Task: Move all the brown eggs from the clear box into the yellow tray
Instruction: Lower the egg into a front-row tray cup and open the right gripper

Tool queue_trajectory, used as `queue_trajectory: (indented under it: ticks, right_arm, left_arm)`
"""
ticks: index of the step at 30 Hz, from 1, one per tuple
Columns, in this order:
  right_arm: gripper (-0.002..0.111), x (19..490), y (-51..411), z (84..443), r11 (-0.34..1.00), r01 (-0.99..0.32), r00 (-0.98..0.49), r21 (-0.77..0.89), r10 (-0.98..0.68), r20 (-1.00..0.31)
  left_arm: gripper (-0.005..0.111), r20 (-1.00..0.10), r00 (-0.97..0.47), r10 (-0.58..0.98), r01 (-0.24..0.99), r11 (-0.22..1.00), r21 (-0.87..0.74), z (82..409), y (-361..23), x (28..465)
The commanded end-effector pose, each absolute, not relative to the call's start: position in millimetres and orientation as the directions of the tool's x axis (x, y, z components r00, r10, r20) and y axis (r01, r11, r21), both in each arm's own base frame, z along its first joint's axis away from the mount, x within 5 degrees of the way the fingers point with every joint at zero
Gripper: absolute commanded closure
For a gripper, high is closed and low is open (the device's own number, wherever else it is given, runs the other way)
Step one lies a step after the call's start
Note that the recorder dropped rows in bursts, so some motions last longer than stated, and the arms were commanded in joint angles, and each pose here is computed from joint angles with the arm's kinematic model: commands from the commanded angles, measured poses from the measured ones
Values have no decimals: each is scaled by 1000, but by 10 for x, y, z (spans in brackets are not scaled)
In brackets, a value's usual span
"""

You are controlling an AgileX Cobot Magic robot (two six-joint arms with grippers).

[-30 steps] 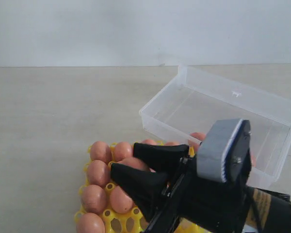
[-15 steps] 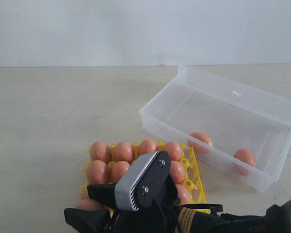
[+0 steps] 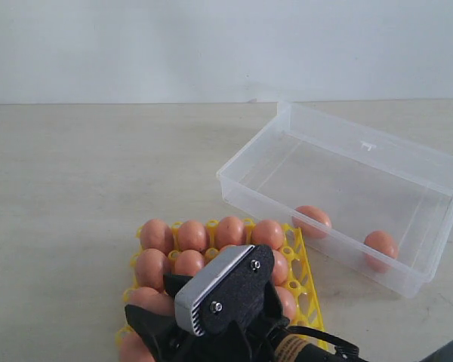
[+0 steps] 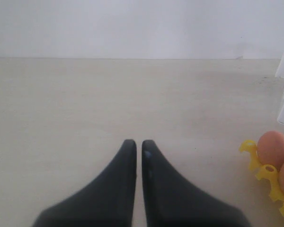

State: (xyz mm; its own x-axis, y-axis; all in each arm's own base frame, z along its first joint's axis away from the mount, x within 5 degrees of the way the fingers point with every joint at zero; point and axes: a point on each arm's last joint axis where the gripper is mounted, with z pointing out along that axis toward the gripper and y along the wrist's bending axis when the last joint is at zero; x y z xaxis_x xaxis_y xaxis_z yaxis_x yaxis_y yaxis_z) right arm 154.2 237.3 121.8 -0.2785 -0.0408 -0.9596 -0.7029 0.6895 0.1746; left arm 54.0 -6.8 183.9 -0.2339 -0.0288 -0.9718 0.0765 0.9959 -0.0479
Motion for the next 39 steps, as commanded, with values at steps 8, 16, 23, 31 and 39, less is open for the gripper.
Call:
queue_trajectory:
  ticks: [8, 16, 23, 31, 39]
  right_arm:
    - [109, 1545, 2378, 1197, 693, -700, -267, 169, -34, -963]
    - [109, 1358, 2406, 1175, 686, -712, -253, 146, -57, -966]
    - [109, 1332, 2259, 1131, 787, -612, -240, 85, -82, -967]
    - [109, 1311, 2283, 1130, 764, -639, -240, 89, -88, -967]
    - [109, 1294, 2302, 1123, 746, -661, -235, 84, -99, -967]
  left_arm:
    - [103, -975, -220, -40, 79, 995, -59, 1856, -71, 539]
    - [103, -975, -220, -40, 79, 995, -59, 1856, -71, 539]
    - [103, -975, -220, -40, 79, 995, -59, 1856, -71, 539]
    - [103, -975, -220, -40, 79, 995, -59, 1856, -71, 539]
    - [103, -975, -220, -40, 79, 995, -59, 1856, -71, 539]
